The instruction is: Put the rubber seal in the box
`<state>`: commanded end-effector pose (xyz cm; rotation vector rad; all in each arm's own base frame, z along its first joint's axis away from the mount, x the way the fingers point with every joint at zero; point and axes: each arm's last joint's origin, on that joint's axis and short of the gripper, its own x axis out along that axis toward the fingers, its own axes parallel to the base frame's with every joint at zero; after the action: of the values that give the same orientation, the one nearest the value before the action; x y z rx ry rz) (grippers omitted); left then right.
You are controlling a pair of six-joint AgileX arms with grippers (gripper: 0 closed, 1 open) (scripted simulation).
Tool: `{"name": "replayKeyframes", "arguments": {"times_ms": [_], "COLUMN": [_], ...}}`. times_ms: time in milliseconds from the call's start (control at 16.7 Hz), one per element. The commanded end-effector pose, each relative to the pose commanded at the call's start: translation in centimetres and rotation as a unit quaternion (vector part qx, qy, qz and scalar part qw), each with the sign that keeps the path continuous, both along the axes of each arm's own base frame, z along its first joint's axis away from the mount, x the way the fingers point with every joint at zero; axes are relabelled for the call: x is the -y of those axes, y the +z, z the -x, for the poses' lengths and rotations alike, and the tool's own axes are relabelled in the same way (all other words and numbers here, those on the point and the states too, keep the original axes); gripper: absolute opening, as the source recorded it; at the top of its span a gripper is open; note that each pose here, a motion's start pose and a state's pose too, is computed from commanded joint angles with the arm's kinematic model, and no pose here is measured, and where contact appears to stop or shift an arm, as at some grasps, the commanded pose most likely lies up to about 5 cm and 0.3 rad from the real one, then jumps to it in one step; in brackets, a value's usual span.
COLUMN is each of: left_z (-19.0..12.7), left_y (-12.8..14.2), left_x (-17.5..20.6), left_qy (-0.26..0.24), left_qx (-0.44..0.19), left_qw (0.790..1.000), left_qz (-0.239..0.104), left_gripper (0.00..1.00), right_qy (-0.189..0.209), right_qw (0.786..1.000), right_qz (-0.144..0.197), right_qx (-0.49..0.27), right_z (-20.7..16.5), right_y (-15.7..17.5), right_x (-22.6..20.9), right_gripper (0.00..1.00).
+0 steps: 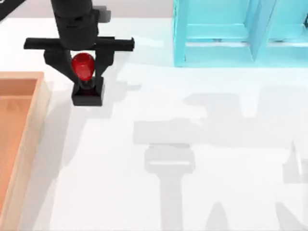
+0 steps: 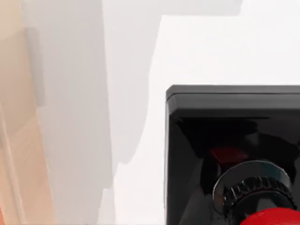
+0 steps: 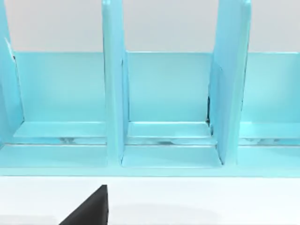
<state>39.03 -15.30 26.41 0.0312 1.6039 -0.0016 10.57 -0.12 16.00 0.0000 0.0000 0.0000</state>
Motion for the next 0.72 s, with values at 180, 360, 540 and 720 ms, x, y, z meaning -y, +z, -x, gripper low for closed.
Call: {"name": "replayKeyframes", "arguments": {"times_ms": [180, 360, 540, 720], "left_z": [0.0, 2.8, 5.7, 6.9], "left_y": [1.2, 2.1, 2.6, 2.7], "left_x": [-10.8, -19.3, -23.7, -24.8], "left_qy": [0.001, 0.001, 0.001, 0.000], "left_qx": [0.002, 0.008, 0.014, 0.017], "left_qw": [1.000, 1.000, 1.000, 1.000], "left_qz": [0.005, 0.008, 0.008, 0.008], "left_gripper": [0.00, 0.00, 0.00, 0.00], "right_qy": [0.000, 0.000, 0.000, 0.000], "right_qw": [1.000, 1.000, 1.000, 1.000], "right_qz": [0.000, 0.000, 0.000, 0.000], "right_qx": [0.000, 0.000, 0.000, 0.000], "right_z": [0.0, 0.0, 0.0, 0.0], "right_y": [0.0, 0.0, 0.0, 0.0], "right_x": [0.0, 0.0, 0.0, 0.0], "right_gripper": [1.00, 1.00, 1.00, 1.00]}}
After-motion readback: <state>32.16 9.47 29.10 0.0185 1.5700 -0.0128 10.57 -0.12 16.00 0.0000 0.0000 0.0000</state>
